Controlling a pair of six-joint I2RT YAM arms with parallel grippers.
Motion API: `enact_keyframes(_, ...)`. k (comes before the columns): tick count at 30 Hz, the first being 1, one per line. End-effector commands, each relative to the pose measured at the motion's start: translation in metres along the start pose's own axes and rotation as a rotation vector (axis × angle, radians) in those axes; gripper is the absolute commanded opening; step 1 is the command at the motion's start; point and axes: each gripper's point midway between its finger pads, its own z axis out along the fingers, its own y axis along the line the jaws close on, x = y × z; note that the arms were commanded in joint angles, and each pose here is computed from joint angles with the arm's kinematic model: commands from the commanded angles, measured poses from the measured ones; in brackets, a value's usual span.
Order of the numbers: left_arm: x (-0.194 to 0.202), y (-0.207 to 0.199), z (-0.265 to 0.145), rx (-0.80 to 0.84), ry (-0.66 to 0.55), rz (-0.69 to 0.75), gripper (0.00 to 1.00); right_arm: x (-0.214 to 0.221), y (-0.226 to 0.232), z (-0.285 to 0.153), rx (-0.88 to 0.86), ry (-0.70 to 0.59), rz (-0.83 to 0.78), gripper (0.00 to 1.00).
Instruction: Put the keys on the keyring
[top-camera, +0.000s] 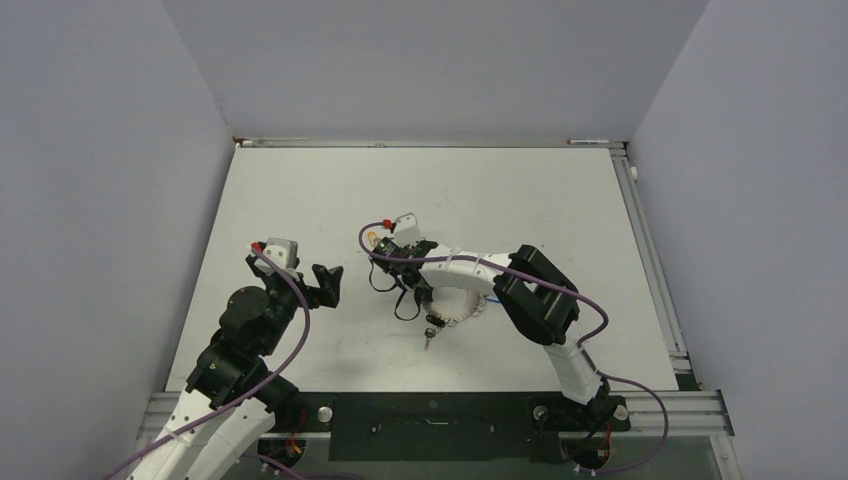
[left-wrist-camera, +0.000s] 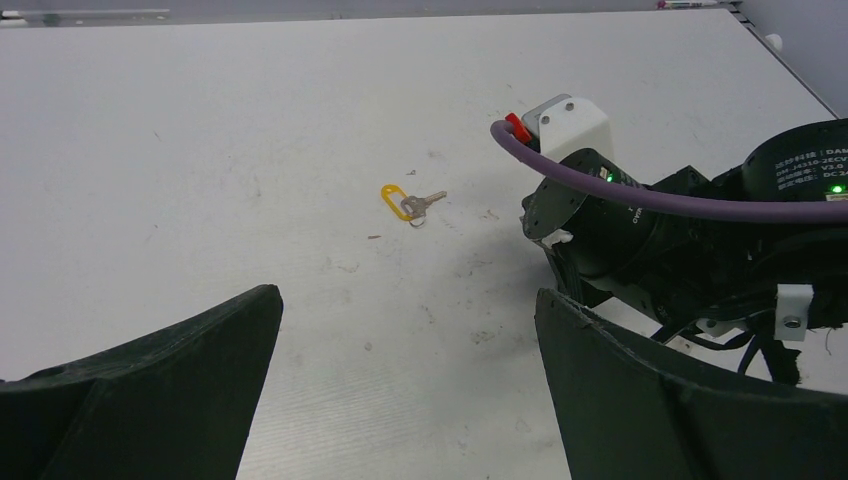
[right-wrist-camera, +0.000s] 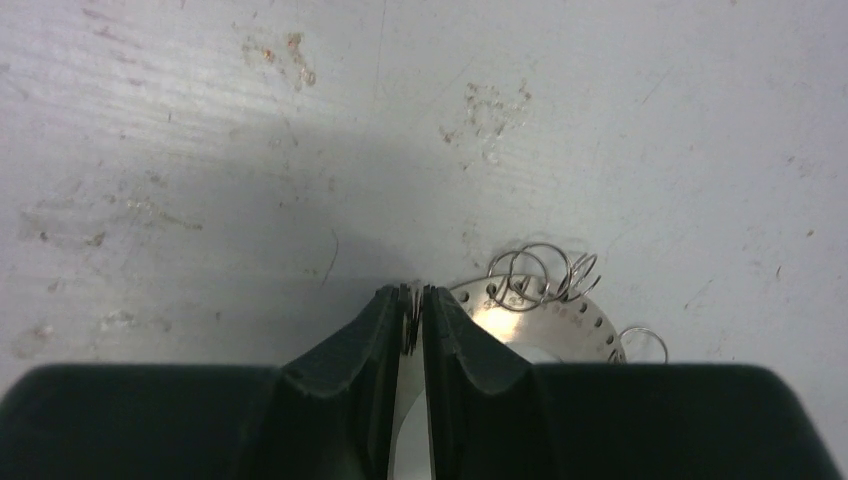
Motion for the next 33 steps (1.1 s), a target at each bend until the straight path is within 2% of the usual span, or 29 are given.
enact_keyframes(1,-0.009,-0.005,0.0,0.026,-0.034,-0.002,0.96,0.005,-0.003,0.004,0.019,0.011,-0.002,0.16)
enact_keyframes(5,-0.009,-0.005,0.001,0.026,-0.033,-0.002,0.96,0.004,-0.005,0.004,0.021,0.008,0.002,0.06)
enact_keyframes(14,-0.008,-0.005,0.002,0.024,-0.026,0.001,0.96,-0.015,-0.013,-0.016,-0.017,-0.066,-0.008,0.05)
enact_keyframes(28,-0.008,-0.006,0.002,0.029,-0.026,0.004,0.96,-0.06,-0.019,-0.117,-0.465,-0.359,-0.102,0.05)
enact_keyframes(33,-0.01,-0.009,0.0,0.048,-0.034,0.008,0.96,-0.069,-0.029,-0.147,-0.561,-0.46,-0.146,0.05)
